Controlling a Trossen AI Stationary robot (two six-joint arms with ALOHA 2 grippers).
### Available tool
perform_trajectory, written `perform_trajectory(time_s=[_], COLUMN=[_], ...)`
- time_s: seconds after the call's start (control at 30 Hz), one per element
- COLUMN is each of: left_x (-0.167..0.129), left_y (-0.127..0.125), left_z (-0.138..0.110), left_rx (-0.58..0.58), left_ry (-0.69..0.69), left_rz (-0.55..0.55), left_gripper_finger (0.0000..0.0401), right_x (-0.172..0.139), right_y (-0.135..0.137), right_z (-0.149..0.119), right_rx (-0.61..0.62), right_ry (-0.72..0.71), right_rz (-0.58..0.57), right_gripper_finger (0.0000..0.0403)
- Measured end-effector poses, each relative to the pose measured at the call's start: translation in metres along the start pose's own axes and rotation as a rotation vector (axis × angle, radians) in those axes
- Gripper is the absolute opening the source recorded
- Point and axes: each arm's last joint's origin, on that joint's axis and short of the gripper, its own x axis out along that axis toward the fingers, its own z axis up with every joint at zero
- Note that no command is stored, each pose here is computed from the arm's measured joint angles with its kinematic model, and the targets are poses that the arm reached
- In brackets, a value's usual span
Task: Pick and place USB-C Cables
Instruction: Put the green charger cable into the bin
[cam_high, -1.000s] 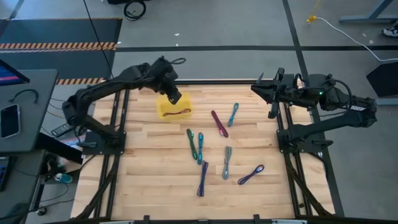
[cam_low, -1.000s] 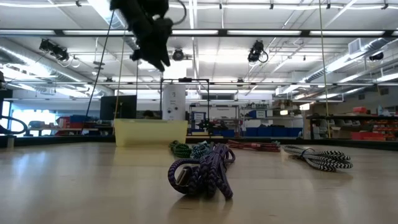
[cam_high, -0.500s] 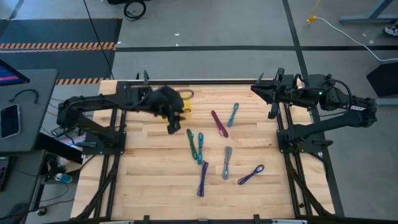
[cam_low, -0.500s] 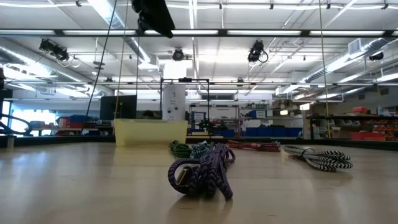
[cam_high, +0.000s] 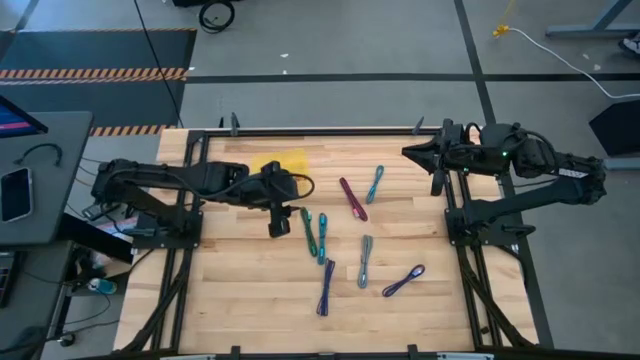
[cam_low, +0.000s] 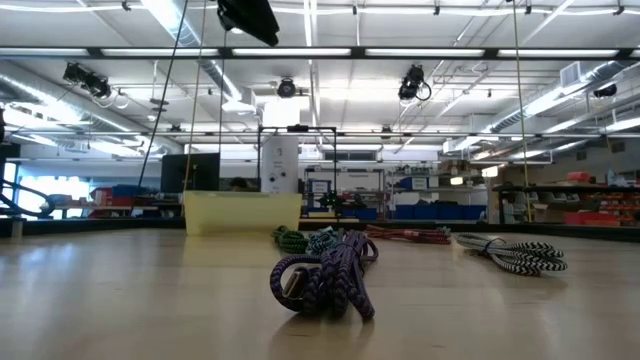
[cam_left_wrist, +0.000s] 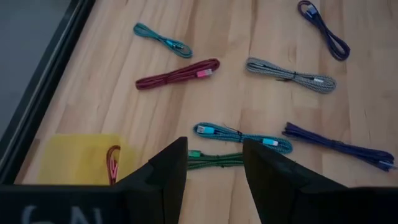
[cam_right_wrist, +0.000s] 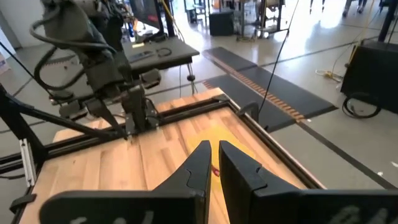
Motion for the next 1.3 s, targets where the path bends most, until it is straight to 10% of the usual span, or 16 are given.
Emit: perform_trajectory(time_s=[0.33,0.63,1.3], left_x=[0.030,0.056,0.149], left_y=[0.000,-0.018,-0.036], left_z=[-0.032,-0.055,-0.077], left_rx=[-0.033,0.440,1.013], left_ry=[0.107,0.025,0.197], left_rz=[0.006,-0.184,-0.209], left_gripper_finger=[0.0162,0.0163,0.0163], right_x=[0.000,0.000,0.004], right_y=[0.000,0.000,0.002], right_z=[0.000,0.000,0.003], right_rx=[-0.007,-0.008,0.038], right_ry=[-0.001,-0.001,-0.024], right_rz=[0.000,0.000,0.015], right_gripper_finger=[0.0039,0.0039,0.0039])
